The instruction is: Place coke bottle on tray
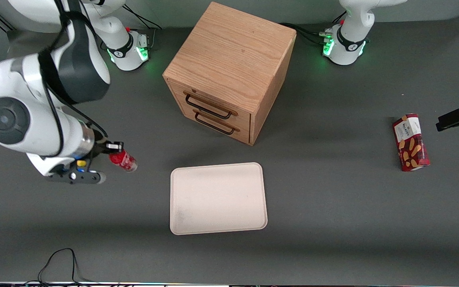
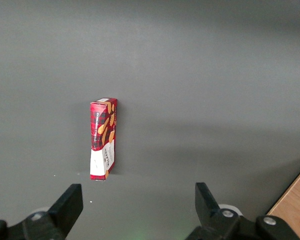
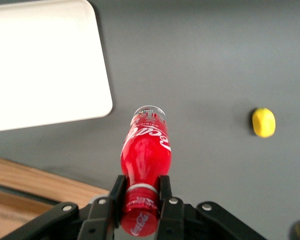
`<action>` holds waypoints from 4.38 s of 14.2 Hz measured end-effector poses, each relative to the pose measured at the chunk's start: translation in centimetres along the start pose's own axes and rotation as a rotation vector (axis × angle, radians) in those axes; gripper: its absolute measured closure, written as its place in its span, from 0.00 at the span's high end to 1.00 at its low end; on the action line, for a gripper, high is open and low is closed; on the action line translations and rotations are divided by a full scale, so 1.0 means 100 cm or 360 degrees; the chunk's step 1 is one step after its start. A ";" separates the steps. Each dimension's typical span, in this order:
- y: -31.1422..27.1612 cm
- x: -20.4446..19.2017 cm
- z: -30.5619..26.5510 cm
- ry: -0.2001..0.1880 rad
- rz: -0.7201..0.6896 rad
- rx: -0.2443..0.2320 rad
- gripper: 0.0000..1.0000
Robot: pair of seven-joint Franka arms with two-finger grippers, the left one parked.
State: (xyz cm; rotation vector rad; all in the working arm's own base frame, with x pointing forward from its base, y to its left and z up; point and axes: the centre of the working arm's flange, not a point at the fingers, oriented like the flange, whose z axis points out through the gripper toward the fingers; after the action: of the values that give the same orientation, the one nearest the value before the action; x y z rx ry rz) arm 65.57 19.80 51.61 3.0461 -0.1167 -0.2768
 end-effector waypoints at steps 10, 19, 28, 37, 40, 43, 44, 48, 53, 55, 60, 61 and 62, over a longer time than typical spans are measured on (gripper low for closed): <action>-0.052 0.075 0.079 0.0150 -0.0197 0.0155 0.32; -0.085 0.104 0.136 0.0272 -0.0166 0.0218 0.32; -0.093 0.111 0.158 0.0279 -0.0136 0.0230 0.32; -0.105 0.111 0.165 0.0307 -0.0127 0.0242 0.32; -0.105 0.111 0.166 0.0307 -0.0127 0.0242 0.51; -0.105 0.111 0.165 0.0308 -0.0126 0.0243 0.80; -0.105 0.111 0.165 0.0308 -0.0126 0.0243 0.89; -0.106 0.111 0.164 0.0312 -0.0127 0.0244 1.00; -0.108 0.107 0.158 0.0302 -0.0137 0.0239 1.00; -0.099 0.097 0.150 0.0192 -0.0133 0.0194 1.00; 0.003 0.062 0.095 -0.0023 -0.0093 0.0168 1.00; 0.019 0.051 0.087 -0.0037 -0.0085 0.0176 1.00; 0.034 0.038 0.077 -0.0046 -0.0077 0.0181 1.00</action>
State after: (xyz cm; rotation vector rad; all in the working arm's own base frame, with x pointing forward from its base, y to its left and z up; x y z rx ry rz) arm 67.63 15.53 43.68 3.1619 -0.0622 -0.3285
